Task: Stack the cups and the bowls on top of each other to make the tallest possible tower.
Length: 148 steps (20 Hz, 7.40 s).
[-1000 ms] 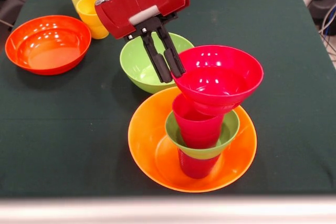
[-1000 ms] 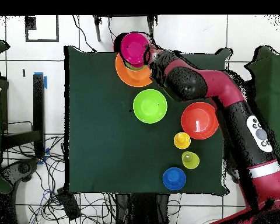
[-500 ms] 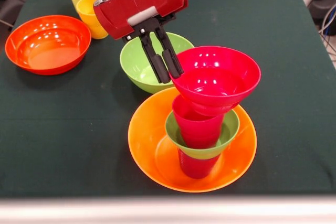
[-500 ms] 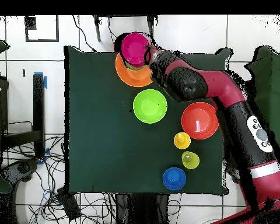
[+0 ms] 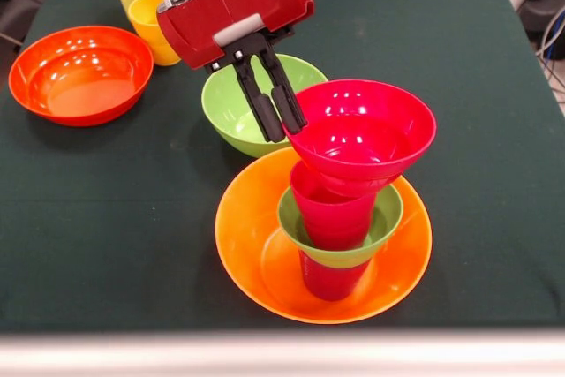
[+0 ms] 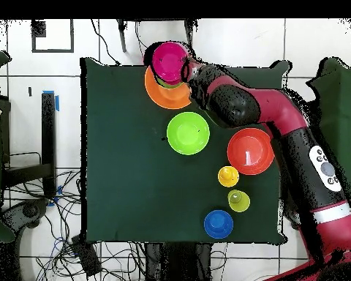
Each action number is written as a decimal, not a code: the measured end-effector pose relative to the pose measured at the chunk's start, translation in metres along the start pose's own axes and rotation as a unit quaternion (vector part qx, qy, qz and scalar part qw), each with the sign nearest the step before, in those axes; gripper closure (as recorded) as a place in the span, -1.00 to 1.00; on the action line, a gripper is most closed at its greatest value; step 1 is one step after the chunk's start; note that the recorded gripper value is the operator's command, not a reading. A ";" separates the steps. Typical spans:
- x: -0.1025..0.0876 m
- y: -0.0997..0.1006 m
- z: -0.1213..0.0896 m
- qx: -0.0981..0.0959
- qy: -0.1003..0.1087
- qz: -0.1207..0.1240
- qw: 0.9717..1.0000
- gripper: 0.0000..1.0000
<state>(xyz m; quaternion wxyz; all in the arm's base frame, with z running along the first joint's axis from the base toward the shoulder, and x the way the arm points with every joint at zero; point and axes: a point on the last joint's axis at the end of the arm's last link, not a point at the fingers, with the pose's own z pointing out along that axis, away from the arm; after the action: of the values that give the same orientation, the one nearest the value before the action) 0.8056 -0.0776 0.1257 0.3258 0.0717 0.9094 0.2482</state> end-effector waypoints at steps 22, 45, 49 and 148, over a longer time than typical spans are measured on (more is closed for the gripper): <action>0.001 -0.021 -0.007 0.008 -0.005 -0.005 1.000 1.00; 0.002 -0.022 -0.007 0.010 -0.005 -0.008 1.000 -1.00; 0.002 -0.021 -0.006 0.010 -0.005 -0.009 1.000 -1.00; 0.160 -0.039 -0.051 0.323 0.280 -0.066 0.902 -1.00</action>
<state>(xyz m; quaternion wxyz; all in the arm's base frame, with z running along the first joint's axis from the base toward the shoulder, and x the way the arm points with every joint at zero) 0.6500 -0.0856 0.0512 0.0324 0.0407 0.9961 -0.0717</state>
